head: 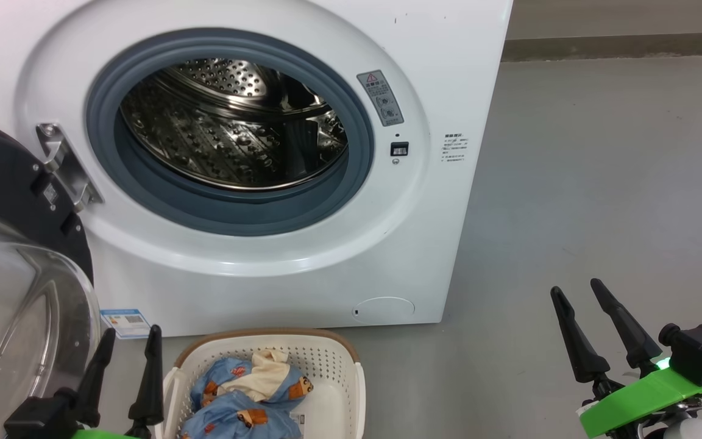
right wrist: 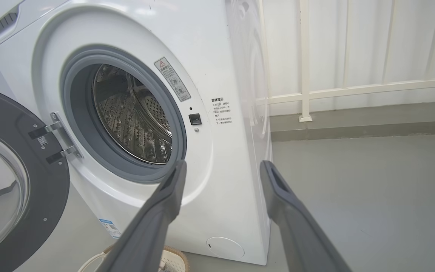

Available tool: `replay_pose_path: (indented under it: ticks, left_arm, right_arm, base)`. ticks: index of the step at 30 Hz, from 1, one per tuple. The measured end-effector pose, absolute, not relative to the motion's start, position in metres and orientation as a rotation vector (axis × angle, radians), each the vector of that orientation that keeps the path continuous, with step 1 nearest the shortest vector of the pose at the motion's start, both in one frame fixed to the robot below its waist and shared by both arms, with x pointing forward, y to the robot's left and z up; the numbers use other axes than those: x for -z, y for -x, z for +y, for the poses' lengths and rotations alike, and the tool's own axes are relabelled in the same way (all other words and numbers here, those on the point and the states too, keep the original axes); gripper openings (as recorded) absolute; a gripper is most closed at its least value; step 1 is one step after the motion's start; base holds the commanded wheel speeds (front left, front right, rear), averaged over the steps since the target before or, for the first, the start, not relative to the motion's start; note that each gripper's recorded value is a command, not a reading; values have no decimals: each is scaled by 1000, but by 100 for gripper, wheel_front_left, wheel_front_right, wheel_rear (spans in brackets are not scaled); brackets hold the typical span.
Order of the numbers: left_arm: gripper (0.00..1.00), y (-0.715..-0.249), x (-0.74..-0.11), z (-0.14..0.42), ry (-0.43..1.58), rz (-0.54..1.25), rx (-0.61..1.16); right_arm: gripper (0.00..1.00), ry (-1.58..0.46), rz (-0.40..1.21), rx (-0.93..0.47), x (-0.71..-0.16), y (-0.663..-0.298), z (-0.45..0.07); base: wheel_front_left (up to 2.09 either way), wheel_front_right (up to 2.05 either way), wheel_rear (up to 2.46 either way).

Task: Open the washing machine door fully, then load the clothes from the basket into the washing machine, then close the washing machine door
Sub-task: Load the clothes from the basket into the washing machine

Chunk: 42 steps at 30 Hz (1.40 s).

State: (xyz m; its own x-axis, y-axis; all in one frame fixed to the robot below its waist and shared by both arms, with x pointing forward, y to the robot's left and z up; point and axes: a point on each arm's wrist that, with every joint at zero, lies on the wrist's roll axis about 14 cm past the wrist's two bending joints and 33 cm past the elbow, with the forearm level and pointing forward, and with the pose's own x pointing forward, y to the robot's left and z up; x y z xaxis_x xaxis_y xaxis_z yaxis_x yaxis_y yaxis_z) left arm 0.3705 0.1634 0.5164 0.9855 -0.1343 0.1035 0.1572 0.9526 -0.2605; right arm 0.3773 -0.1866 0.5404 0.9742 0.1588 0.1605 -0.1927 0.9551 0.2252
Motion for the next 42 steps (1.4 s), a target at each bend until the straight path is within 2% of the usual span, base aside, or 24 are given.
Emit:
replay_pose_path:
  ticks: [42]
  left_arm:
    - [100,-374,-505,165,263,-49,138]
  right_arm:
    - [100,-243,-114,-172,-531,-381,-187]
  base:
    - [0,0,0]
